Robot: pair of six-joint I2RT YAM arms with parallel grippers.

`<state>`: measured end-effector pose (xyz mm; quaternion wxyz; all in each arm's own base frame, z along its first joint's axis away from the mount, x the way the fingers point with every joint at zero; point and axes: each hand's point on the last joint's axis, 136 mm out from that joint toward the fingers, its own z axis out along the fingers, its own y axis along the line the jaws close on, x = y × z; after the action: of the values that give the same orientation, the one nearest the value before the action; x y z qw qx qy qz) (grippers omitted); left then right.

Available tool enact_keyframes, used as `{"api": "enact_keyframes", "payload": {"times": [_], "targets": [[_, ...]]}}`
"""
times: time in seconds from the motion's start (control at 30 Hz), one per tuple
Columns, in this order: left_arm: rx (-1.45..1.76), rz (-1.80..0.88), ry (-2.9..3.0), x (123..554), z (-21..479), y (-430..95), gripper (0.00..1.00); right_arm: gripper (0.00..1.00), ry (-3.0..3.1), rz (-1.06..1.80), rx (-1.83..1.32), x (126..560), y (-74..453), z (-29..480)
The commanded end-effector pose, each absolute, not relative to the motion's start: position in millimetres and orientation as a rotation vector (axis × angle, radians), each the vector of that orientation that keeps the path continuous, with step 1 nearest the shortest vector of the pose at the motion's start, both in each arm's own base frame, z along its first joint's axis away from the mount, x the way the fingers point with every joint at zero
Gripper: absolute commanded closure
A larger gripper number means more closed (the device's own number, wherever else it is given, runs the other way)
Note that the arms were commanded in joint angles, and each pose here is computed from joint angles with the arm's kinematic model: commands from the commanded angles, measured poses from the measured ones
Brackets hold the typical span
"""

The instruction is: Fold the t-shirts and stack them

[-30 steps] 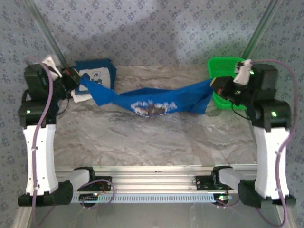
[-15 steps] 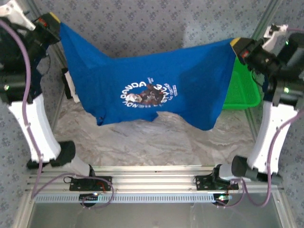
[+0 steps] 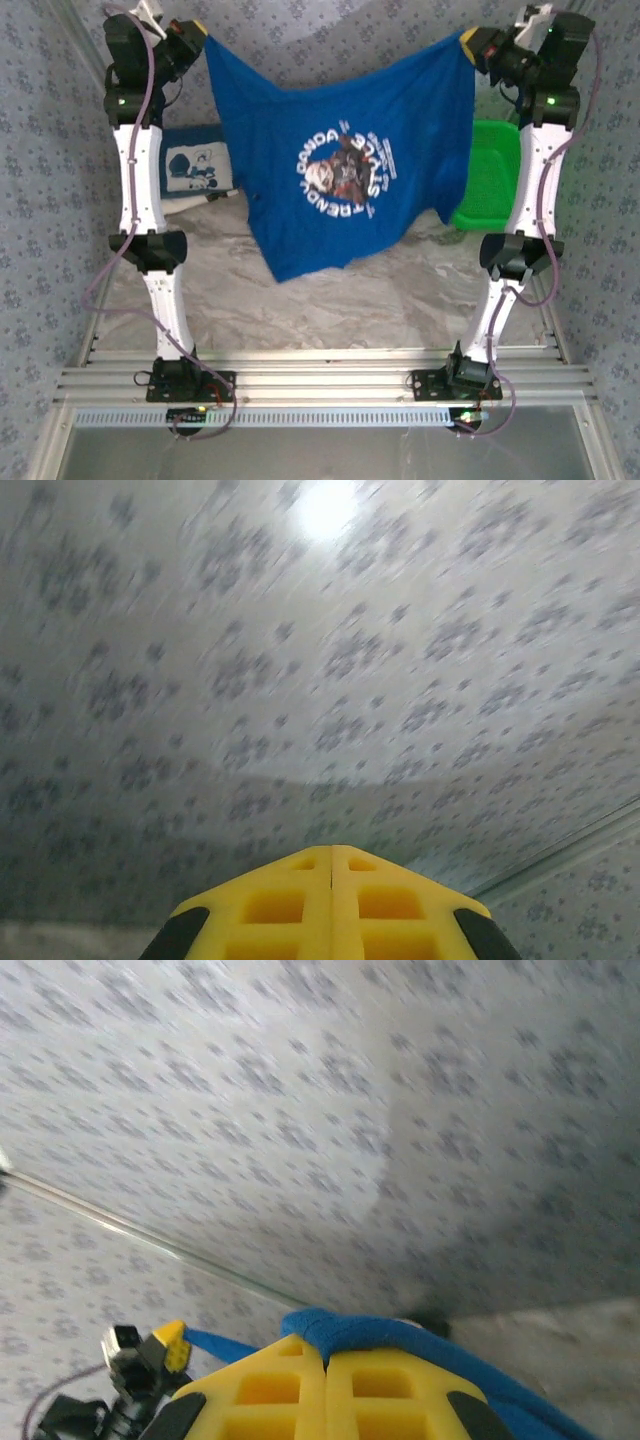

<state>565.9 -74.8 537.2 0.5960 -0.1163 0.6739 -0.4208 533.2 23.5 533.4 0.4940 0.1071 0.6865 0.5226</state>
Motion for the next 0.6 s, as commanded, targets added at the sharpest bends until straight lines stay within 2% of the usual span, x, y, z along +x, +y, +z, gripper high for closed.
{"api": "enact_keyframes", "payload": {"times": [0.0,0.17,0.27,0.47,0.57], "targets": [[-0.1,-0.911,1.218,488.5,658.5,-54.2,1.0,1.0,1.456,1.305,0.148,492.5,9.7,610.5],[-0.061,-0.82,1.173,451.8,684.7,-21.0,1.0,1.0,1.511,1.239,0.139,470.0,-4.9,606.3],[-0.04,-0.716,1.289,438.7,667.9,-15.5,1.0,1.0,1.625,1.184,0.169,460.2,-13.8,574.0],[-0.075,-0.568,1.764,432.3,555.7,-25.7,1.0,1.0,1.98,1.058,0.232,425.8,-3.6,461.8],[-0.206,-0.512,2.032,422.3,471.0,-23.2,1.0,1.0,2.118,1.072,0.317,402.1,5.7,392.1]]}}
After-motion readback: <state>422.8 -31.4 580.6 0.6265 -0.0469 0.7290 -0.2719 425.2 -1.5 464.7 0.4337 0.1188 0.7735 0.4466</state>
